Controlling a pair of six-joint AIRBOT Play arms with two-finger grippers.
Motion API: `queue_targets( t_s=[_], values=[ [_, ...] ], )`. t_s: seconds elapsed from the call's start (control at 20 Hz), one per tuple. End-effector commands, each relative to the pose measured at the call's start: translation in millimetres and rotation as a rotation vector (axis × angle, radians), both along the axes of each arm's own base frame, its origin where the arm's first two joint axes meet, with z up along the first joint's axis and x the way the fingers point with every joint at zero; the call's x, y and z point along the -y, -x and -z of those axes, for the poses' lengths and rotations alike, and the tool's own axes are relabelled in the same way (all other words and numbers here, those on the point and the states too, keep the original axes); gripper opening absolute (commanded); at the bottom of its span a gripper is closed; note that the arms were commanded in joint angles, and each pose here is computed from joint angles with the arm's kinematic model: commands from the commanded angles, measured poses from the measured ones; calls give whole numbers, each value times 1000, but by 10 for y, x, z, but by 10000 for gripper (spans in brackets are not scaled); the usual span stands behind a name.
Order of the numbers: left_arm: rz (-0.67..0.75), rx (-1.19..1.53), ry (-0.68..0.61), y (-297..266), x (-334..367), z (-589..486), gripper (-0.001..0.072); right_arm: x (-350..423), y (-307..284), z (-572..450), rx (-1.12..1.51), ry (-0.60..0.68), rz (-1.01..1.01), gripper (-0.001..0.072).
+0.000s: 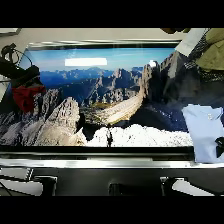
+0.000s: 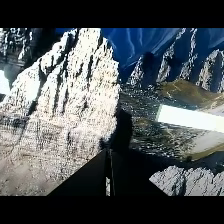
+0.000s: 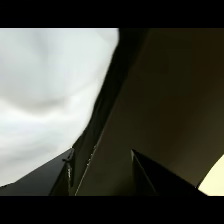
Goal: Fold the clothes and pants, and hang the long-sleeved shirts on hangers.
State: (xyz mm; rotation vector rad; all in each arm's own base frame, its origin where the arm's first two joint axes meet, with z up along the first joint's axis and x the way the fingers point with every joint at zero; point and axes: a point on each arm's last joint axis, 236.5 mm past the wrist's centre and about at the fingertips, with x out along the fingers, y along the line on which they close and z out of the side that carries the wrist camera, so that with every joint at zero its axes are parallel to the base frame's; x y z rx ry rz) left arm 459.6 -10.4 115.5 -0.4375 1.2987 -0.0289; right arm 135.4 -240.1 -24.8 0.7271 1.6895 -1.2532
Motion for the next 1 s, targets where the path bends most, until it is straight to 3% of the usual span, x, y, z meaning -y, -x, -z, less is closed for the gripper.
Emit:
queue_targets(
  t_s=[0.0,0.15,0.3,0.55,0.6,0.65,0.95],
  values=[
    [4,-4,1,-4,19,19,18,243,-701,-279,320,99,-91,225],
    [67,14,-18,-4,35,17,18,-14,-2359,-1170,970,111,-328,112],
    [101,26,-26,8,72,-9,17,-1029,-3109,-1647,1099,73,-746,111],
    [270,54,-61,226,482,57,16,-3061,-3288,-1567,1100,-161,-1181,105],
    [273,53,-81,306,504,96,16,-3358,-3236,-1545,1094,-199,-1241,36],
    [275,53,-98,407,516,139,16,-3629,-3171,-1519,1086,-235,-1293,31],
    [224,167,-144,683,443,0,17,-4246,-2956,-1482,1064,-289,-1441,31]
  ],
)
